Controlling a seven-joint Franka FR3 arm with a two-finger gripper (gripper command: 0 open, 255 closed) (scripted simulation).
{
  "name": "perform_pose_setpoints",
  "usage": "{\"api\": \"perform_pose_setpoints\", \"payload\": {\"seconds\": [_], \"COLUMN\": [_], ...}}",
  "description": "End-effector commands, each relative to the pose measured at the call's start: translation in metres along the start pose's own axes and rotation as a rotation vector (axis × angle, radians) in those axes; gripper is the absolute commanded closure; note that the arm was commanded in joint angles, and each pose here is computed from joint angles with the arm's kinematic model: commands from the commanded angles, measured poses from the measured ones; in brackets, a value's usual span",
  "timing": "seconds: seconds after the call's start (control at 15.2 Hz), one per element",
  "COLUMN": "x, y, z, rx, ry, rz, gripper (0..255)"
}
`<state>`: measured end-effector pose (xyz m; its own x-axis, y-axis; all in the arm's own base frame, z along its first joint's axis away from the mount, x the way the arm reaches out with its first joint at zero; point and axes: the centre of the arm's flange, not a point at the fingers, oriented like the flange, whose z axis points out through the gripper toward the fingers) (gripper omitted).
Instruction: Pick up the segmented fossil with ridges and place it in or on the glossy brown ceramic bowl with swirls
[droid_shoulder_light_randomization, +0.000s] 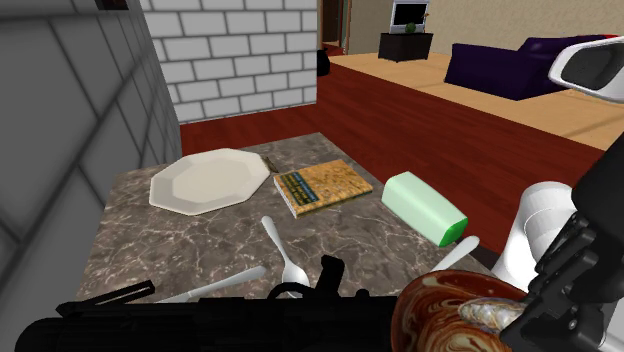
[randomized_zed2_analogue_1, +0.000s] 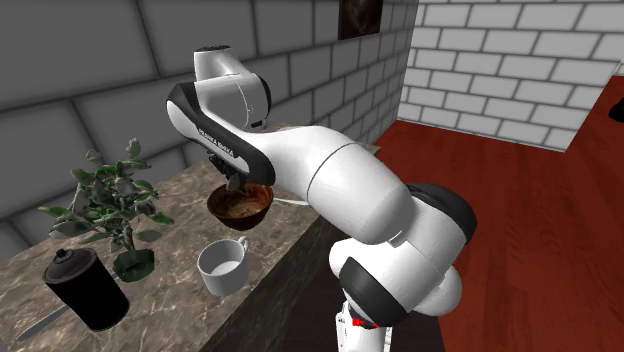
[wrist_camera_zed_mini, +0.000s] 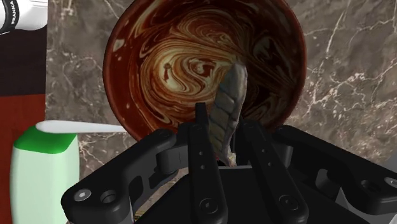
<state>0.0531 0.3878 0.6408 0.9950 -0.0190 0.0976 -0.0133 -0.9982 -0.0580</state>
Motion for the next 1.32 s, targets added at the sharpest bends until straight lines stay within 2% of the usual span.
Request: {"api": "perform_pose_setpoints", "payload": {"seconds": [0.0,0.2,0.73,0.79,1.12,1.25], "x": [-0.001,-0.003,-0.003,-0.003,-0.003,-0.003], "y": [0.001,0.002,0.002,0.002,0.002,0.002], "z": [0.01,0.028,0.028,0.028,0.028,0.002], "rx": [0.0,0.0,0.0,0.0,0.0,0.0], "ry": [0.0,0.0,0.0,0.0,0.0,0.0], "rz": [0.0,0.0,0.0,0.0,0.0,0.0], "gripper": [255,255,255,0,0,0]}}
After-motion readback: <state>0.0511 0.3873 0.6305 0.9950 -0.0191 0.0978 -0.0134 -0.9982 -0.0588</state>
